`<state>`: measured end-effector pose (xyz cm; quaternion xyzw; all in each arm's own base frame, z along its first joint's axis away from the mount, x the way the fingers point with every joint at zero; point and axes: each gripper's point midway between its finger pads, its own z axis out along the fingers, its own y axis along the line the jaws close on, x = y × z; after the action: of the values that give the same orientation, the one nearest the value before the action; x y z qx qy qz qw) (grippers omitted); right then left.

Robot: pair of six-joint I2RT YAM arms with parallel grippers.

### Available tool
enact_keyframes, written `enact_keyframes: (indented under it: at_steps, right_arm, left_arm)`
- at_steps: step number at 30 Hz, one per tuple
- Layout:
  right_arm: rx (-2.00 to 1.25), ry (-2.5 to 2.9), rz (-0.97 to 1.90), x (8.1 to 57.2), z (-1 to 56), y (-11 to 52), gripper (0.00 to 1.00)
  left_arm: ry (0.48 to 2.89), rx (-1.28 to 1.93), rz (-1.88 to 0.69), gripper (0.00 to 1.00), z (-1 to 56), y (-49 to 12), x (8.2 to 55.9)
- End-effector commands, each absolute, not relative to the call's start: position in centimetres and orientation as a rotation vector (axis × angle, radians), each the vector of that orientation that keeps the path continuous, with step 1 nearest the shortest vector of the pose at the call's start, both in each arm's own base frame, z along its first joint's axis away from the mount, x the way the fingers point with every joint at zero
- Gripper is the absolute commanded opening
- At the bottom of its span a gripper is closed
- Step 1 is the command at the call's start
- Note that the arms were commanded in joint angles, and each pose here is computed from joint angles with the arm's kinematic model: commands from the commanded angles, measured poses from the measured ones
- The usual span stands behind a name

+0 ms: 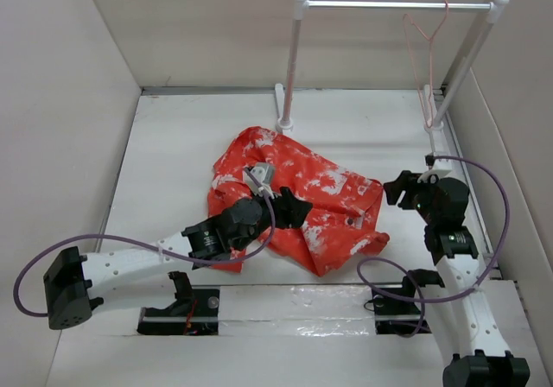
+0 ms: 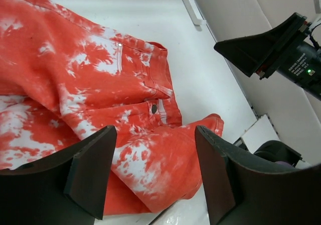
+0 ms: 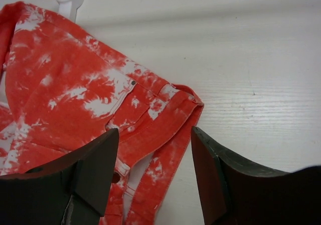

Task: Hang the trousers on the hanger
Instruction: Flatten out the trousers at the center of the board.

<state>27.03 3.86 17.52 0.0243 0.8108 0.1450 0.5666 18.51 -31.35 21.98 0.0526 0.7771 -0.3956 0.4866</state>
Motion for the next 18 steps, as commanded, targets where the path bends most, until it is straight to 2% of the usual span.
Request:
enact_keyframes:
  at_steps: [1,6,7,9,10,11,13,14,16,18]
  right_arm:
    - [0.029,1.910,0.366,27.1,17.3,4.3,0.65]
    - [0.037,1.937,0.376,27.6,16.3,4.4,0.64]
    - [0.037,1.936,0.376,27.7,16.2,4.4,0.57]
    - [0.041,1.939,0.381,27.7,15.9,4.4,0.53]
    - [0.042,1.943,0.382,27.7,15.8,4.4,0.41]
    - [0.047,1.944,0.381,27.8,15.5,4.4,0.24]
    - [0.062,1.966,0.374,28.0,14.7,4.2,0.00]
    - [0.069,1.974,0.374,28.1,14.4,4.2,0.00]
    - [0.090,2.002,0.381,28.4,13.1,4.1,0.03]
    - [0.088,2.018,0.409,28.5,12.2,4.5,0.25]
  left_arm:
    - [1.842,0.071,-0.975,0.63,23.4,-30.2,18.7]
    - [1.833,0.058,-0.958,0.64,23.8,-29.3,19.0]
    - [1.834,0.051,-0.949,0.64,23.7,-29.1,19.2]
    - [1.839,0.056,-0.954,0.64,23.5,-29.1,19.1]
    - [1.840,0.059,-0.961,0.64,23.4,-29.2,19.0]
    - [1.838,0.069,-0.970,0.64,23.4,-29.4,18.9]
    - [1.815,0.125,-1.035,0.58,23.6,-30.3,18.2]
    - [1.811,0.155,-1.051,0.54,23.4,-30.7,17.9]
    - [1.810,0.218,-1.091,0.31,23.1,-31.9,17.1]
    - [1.818,0.290,-1.118,0.11,22.7,-33.2,15.8]
